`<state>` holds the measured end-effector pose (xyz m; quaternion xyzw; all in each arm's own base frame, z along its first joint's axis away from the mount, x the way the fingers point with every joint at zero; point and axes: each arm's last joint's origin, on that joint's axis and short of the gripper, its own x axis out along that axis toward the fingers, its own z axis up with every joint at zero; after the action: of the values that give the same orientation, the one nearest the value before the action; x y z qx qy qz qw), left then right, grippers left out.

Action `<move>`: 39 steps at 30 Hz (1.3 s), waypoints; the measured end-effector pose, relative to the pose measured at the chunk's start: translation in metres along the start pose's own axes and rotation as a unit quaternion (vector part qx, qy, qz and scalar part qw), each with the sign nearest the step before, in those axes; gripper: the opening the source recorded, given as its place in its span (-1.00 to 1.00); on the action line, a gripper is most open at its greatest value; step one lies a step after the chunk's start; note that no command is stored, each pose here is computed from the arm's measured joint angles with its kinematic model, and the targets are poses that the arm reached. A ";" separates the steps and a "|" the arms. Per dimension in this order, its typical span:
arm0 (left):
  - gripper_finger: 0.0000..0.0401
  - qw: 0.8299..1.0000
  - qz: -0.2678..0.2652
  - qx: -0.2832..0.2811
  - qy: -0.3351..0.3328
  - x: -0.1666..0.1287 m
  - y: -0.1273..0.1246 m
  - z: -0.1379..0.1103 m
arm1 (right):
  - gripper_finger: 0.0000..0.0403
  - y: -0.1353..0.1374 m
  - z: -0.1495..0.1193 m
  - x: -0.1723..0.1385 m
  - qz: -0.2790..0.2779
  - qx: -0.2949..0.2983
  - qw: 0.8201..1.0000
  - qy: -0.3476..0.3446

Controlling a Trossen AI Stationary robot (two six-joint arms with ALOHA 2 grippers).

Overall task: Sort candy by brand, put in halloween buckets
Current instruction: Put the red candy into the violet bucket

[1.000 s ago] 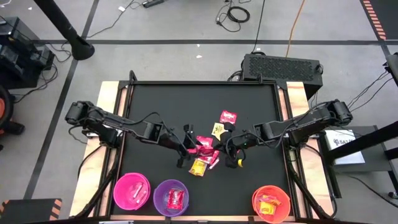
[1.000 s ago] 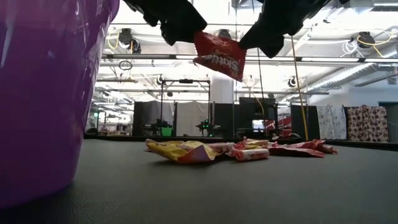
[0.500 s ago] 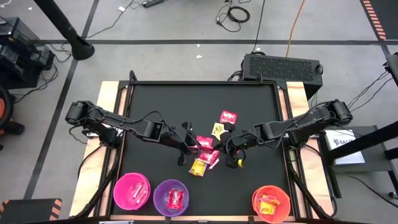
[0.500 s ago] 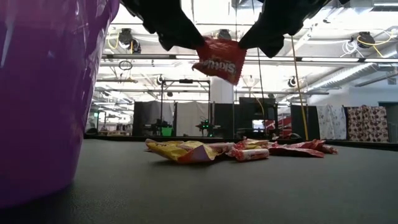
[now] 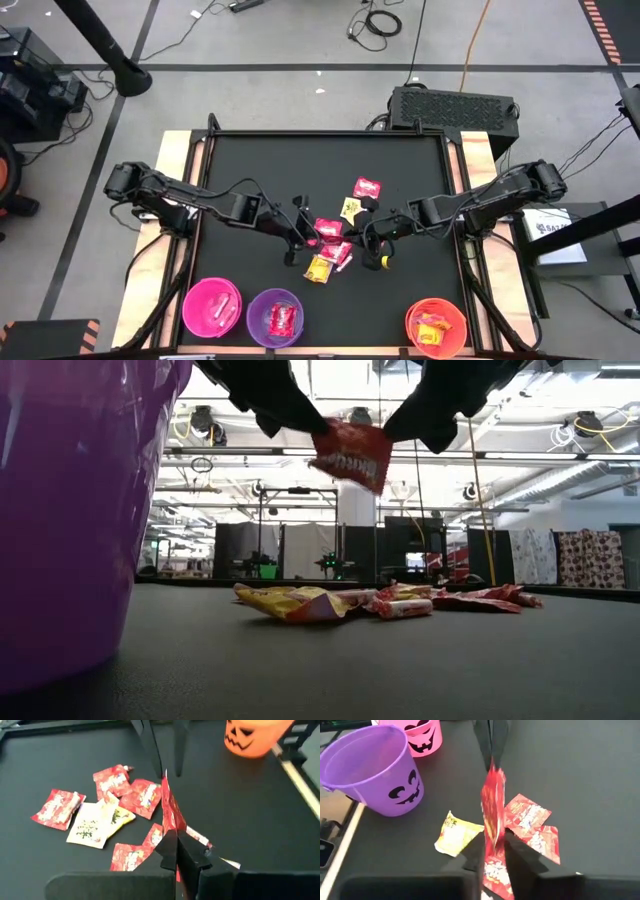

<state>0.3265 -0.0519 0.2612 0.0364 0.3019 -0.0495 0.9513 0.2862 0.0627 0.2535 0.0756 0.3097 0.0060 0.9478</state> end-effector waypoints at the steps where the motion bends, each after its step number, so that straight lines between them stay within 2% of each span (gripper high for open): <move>1: -0.99 1.000 0.005 -0.010 -0.005 -0.004 0.001 0.002 | -0.57 0.001 0.000 -0.003 0.000 0.005 1.000 -0.001; 7: -0.99 0.997 0.034 -0.070 -0.014 -0.037 0.008 0.008 | -0.13 -0.002 0.006 -0.034 -0.056 0.037 0.997 -0.034; 11: -0.99 0.994 0.030 -0.080 -0.064 -0.067 0.003 0.019 | 0.01 0.003 -0.002 -0.041 -0.085 0.020 0.996 -0.016; 16: -1.00 0.987 0.100 -0.051 -0.118 -0.104 -0.012 0.026 | 0.03 0.003 -0.013 -0.031 -0.118 0.005 0.993 0.011; 20: -1.00 0.976 0.136 -0.019 -0.167 -0.122 -0.024 0.020 | 0.03 -0.001 -0.016 -0.024 -0.151 0.002 0.989 0.013; 28: -1.00 0.955 0.151 -0.003 -0.256 -0.143 -0.020 -0.007 | 0.03 0.000 -0.018 -0.021 -0.152 0.009 0.988 0.018; 31: -1.00 0.948 0.141 0.005 -0.287 -0.148 -0.019 -0.011 | 0.03 -0.001 -0.018 -0.021 -0.152 0.013 0.988 0.018; 39: -1.00 0.947 0.137 0.008 -0.291 -0.152 -0.018 -0.015 | 0.03 -0.001 -0.018 -0.021 -0.152 0.012 0.988 0.018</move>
<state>0.1927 -0.0576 0.3359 0.0685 0.0032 0.0702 0.9952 0.2588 0.0634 0.2512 0.0391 0.3347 -0.1407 0.9309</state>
